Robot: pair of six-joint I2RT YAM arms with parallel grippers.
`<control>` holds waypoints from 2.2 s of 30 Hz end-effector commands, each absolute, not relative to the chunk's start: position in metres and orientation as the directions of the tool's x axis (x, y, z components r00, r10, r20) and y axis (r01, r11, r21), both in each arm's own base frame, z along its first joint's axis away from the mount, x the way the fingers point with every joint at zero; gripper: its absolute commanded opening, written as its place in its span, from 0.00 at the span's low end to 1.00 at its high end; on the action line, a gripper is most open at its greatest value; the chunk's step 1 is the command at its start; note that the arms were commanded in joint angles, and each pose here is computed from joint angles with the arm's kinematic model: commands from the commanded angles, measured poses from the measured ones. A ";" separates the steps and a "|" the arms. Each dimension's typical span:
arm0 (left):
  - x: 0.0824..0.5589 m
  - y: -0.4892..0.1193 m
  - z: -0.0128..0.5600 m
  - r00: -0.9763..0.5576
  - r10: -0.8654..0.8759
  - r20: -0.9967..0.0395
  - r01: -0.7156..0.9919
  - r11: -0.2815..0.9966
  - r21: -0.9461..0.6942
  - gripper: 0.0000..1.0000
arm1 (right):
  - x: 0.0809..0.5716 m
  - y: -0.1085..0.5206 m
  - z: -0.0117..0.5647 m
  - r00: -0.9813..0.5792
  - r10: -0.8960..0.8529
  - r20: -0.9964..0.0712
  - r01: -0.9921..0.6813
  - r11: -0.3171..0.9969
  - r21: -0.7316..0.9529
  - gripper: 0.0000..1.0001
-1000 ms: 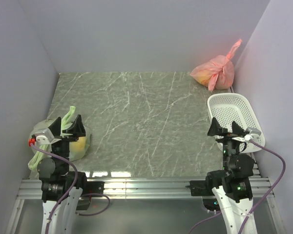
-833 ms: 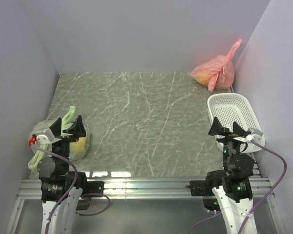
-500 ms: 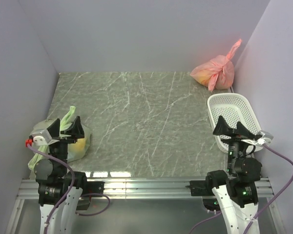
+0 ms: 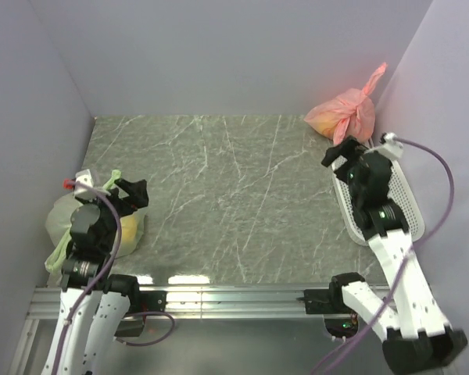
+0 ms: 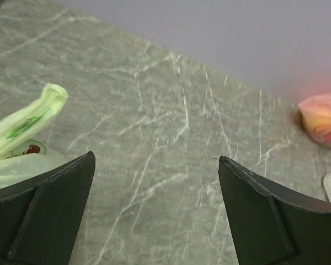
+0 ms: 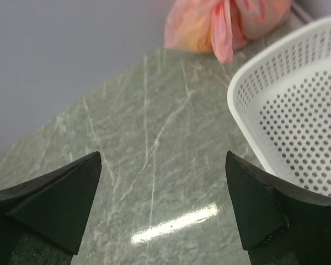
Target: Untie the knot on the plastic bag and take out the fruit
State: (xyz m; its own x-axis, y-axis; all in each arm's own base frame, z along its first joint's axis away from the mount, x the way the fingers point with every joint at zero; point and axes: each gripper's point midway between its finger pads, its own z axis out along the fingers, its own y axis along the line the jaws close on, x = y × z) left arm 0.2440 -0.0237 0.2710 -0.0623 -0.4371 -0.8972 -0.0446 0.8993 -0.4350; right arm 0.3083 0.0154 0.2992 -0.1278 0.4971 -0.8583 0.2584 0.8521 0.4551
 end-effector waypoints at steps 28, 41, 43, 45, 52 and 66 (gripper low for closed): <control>0.274 -0.044 0.218 -0.325 -0.363 -0.873 -0.065 0.930 -0.362 0.99 | 0.648 -0.103 0.186 0.140 0.742 -0.656 0.560 0.487 0.670 0.82; 0.275 -0.046 0.220 -0.320 -0.364 -0.875 -0.042 0.928 -0.370 0.99 | 0.641 -0.059 0.206 -0.003 0.684 -0.729 0.429 0.660 0.617 0.00; 0.274 -0.048 0.223 -0.311 -0.369 -0.876 -0.027 0.925 -0.380 0.99 | 0.632 -0.037 0.227 -0.042 0.653 -0.756 0.378 0.711 0.593 0.00; 0.272 -0.049 0.227 -0.298 -0.372 -0.879 -0.013 0.922 -0.386 0.99 | 0.618 -0.020 0.227 -0.104 0.599 -0.794 0.364 0.766 0.530 0.00; 0.268 -0.054 0.232 -0.285 -0.382 -0.879 0.012 0.915 -0.402 0.99 | 0.551 0.088 0.265 -0.253 0.464 -0.849 0.157 0.885 0.438 0.00; 0.272 -0.105 0.235 -0.421 -0.454 -0.785 0.152 0.818 -0.555 0.99 | 0.353 0.286 0.178 -0.569 0.337 -0.750 -0.196 0.831 0.521 0.23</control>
